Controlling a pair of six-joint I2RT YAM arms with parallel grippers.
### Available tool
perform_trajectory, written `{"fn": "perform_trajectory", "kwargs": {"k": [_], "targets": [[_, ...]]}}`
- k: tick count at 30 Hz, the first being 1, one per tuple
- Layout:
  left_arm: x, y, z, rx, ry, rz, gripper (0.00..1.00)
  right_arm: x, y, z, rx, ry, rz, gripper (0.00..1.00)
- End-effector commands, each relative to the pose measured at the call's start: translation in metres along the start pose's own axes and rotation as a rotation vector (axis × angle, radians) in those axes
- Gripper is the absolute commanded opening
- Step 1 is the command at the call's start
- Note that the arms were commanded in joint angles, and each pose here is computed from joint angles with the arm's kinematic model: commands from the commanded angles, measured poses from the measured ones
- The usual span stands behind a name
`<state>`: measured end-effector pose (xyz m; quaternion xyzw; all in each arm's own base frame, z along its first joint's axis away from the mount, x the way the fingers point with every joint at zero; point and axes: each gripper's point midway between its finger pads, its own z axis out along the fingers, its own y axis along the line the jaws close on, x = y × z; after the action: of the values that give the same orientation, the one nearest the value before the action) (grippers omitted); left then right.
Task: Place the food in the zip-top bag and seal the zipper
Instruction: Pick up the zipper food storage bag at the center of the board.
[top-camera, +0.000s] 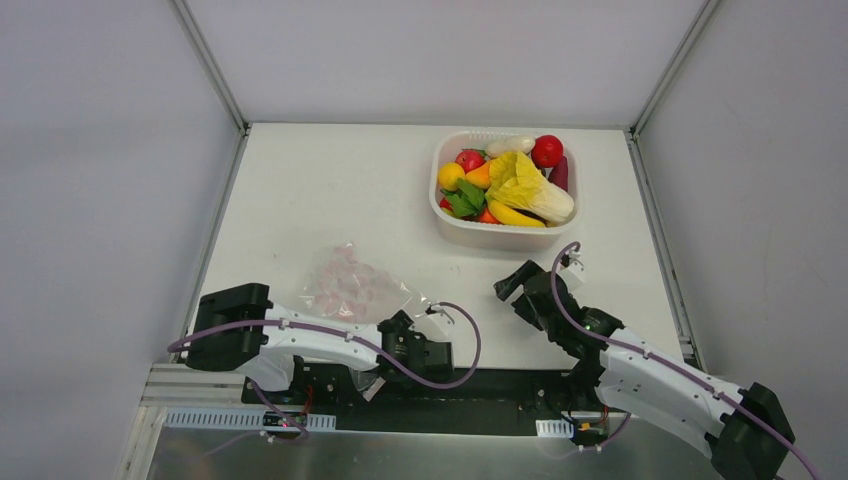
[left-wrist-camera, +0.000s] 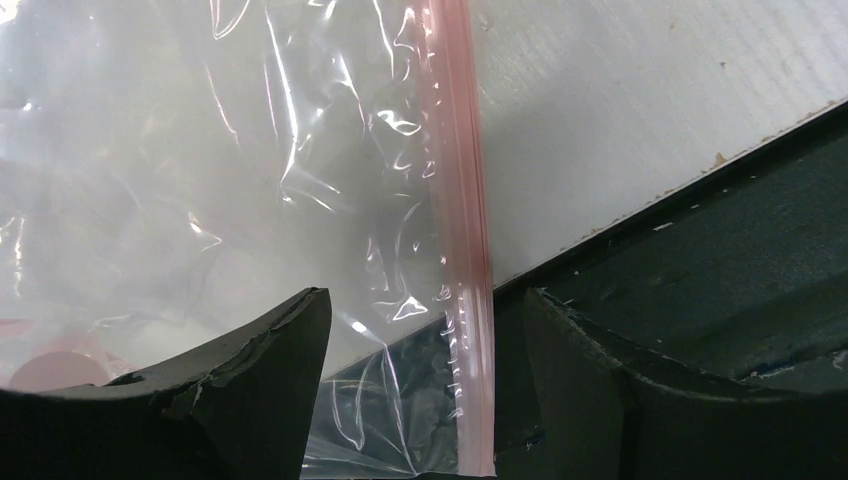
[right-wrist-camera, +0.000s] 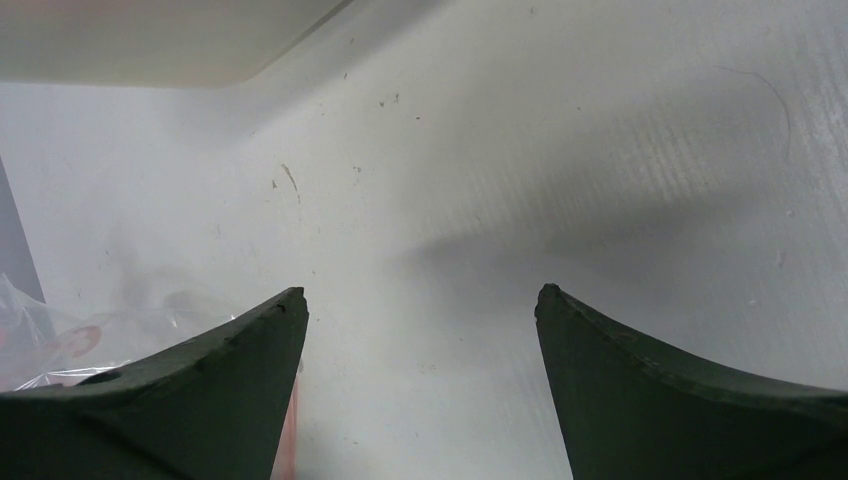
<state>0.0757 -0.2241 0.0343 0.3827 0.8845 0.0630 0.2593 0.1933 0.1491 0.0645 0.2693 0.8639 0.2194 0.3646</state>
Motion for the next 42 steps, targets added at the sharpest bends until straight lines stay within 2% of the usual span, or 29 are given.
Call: {"fn": "perform_trajectory", "kwargs": {"k": [1,5,13,27,33,36,42], "targets": [[0.007,-0.002,0.001,-0.026,0.04,-0.005,0.7,-0.001,0.009,0.001,-0.029,-0.006,0.0,0.87],[0.01,-0.003,0.007,-0.041,0.052,0.01,0.61,-0.001,0.011,0.002,-0.025,-0.003,-0.008,0.87],[0.019,-0.01,0.014,-0.006,0.066,0.007,0.34,-0.001,0.01,0.002,-0.021,-0.002,-0.005,0.87],[0.018,-0.012,0.014,0.011,0.052,0.003,0.0,-0.001,0.007,0.002,-0.015,-0.004,0.001,0.87],[0.005,-0.005,0.004,0.009,0.004,0.0,0.0,-0.001,0.012,0.0,-0.031,0.005,-0.007,0.87],[-0.014,-0.002,-0.008,0.027,-0.072,-0.04,0.0,0.004,0.024,-0.003,-0.087,0.044,-0.026,0.84],[-0.066,0.01,-0.026,0.184,-0.246,-0.329,0.0,0.021,0.075,-0.023,-0.341,0.171,-0.048,0.72]]}}
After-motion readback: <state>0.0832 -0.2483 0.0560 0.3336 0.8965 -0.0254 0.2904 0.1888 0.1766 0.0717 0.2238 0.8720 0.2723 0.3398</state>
